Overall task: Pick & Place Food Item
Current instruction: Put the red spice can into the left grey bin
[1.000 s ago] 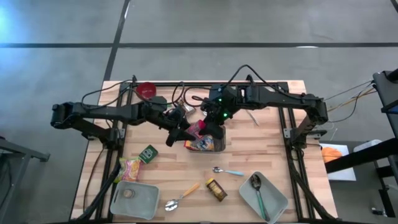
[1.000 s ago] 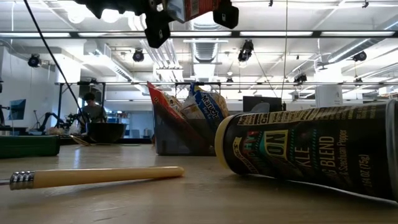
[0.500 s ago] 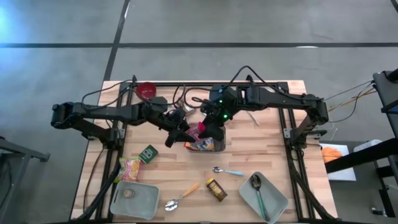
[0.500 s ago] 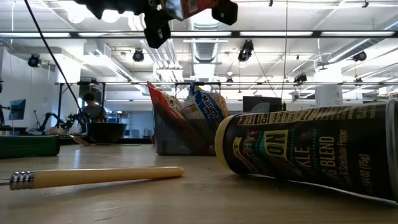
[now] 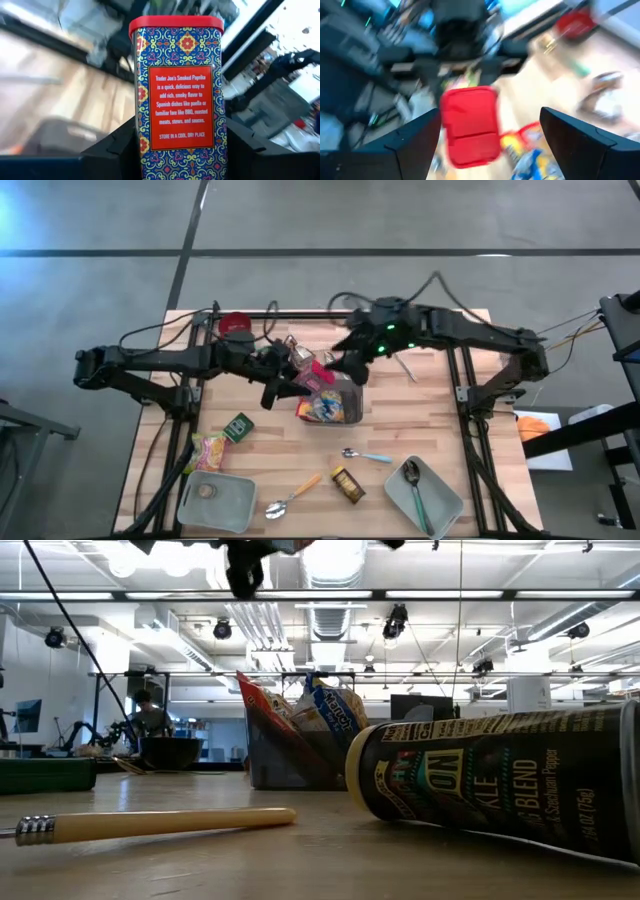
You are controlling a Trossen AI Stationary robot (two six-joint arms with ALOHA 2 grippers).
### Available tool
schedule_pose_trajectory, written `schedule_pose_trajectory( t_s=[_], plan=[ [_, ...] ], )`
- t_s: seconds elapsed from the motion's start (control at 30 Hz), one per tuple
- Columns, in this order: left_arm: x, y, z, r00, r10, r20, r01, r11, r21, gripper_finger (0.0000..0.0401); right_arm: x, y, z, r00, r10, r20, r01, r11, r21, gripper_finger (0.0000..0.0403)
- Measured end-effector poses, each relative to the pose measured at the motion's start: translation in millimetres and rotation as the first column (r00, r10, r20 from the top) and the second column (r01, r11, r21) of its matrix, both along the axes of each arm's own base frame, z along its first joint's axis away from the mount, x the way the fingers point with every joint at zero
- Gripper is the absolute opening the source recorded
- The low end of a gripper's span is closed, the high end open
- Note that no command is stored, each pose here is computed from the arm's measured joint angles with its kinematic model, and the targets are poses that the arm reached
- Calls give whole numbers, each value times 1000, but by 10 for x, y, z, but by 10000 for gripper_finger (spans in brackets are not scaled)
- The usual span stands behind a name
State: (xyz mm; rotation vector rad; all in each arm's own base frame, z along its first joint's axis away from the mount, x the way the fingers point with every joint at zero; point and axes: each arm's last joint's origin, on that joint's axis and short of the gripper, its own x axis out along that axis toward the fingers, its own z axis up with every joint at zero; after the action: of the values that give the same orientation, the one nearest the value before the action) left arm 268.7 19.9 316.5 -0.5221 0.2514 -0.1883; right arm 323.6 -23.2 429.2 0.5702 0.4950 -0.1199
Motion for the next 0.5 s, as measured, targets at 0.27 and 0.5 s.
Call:
schedule_pose_trajectory(
  t_s=[0.27, 0.5],
  plan=[
    [-22, 30, 345, 938, 111, 327, -119, 993, 5, 196, -109, 205, 299, 964, -156, 213, 173, 983, -63, 336],
    [-38, 53, 504, 881, 187, 434, -196, 980, -26, 196, -16, 332, 434, 909, -163, 383, 212, 973, -90, 337]
  ],
)
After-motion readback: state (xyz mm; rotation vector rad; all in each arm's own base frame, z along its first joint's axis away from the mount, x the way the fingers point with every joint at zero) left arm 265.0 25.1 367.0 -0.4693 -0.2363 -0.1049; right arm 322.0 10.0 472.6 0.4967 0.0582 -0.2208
